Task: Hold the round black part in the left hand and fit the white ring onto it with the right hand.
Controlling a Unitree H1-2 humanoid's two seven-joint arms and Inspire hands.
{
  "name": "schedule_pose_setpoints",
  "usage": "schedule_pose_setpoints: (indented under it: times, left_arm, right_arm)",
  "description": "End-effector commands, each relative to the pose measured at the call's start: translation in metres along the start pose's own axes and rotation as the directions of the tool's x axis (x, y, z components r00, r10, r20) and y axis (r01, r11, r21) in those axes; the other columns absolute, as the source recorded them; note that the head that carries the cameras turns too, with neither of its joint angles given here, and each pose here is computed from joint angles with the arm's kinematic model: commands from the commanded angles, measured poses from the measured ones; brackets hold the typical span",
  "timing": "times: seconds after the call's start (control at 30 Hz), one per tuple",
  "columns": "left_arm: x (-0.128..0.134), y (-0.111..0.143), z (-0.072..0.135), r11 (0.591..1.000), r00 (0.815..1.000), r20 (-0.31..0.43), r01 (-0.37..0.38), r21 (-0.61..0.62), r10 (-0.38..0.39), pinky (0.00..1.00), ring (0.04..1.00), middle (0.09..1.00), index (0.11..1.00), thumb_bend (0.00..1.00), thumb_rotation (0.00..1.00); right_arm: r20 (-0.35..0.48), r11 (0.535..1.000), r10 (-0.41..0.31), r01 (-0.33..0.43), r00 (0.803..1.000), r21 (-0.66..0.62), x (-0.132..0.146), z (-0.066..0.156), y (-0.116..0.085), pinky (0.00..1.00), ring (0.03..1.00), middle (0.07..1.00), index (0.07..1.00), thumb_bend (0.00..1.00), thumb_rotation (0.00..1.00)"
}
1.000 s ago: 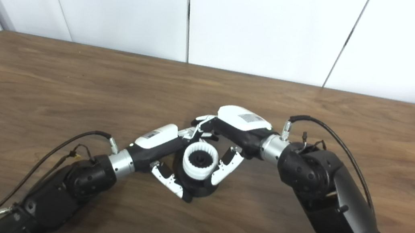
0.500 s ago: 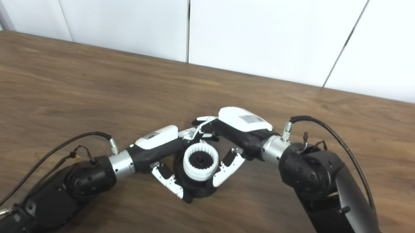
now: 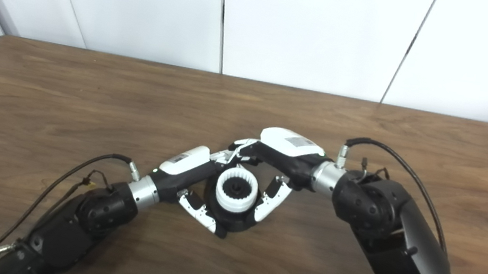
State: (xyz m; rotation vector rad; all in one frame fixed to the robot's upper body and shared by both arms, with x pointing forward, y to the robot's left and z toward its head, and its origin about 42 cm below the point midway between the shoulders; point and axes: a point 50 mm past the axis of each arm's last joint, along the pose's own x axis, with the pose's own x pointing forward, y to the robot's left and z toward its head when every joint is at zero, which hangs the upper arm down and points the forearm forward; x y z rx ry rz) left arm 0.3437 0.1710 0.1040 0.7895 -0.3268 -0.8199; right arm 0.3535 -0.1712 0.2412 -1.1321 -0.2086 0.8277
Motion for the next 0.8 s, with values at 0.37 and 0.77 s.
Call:
schedule_pose_setpoints:
  times: [0.37, 0.77]
  left_arm:
    - [-0.012, -0.027, -0.012, 0.989, 0.986, -0.073, 0.147, -0.015, -0.147, 0.93, 1.0, 0.928, 0.485, 0.52, 0.08]
    - [-0.012, -0.025, -0.012, 0.989, 0.987, -0.072, 0.145, -0.013, -0.145, 0.93, 1.0, 0.927, 0.485, 0.52, 0.07]
  right_arm:
    - [0.059, 0.987, -0.155, 0.157, 0.986, -0.035, -0.014, 0.013, -0.038, 0.72, 0.854, 0.898, 0.983, 0.89, 0.19]
    - [0.049, 0.984, -0.172, 0.174, 0.984, -0.039, -0.017, 0.009, -0.045, 0.7, 0.846, 0.899, 0.954, 0.89, 0.19]
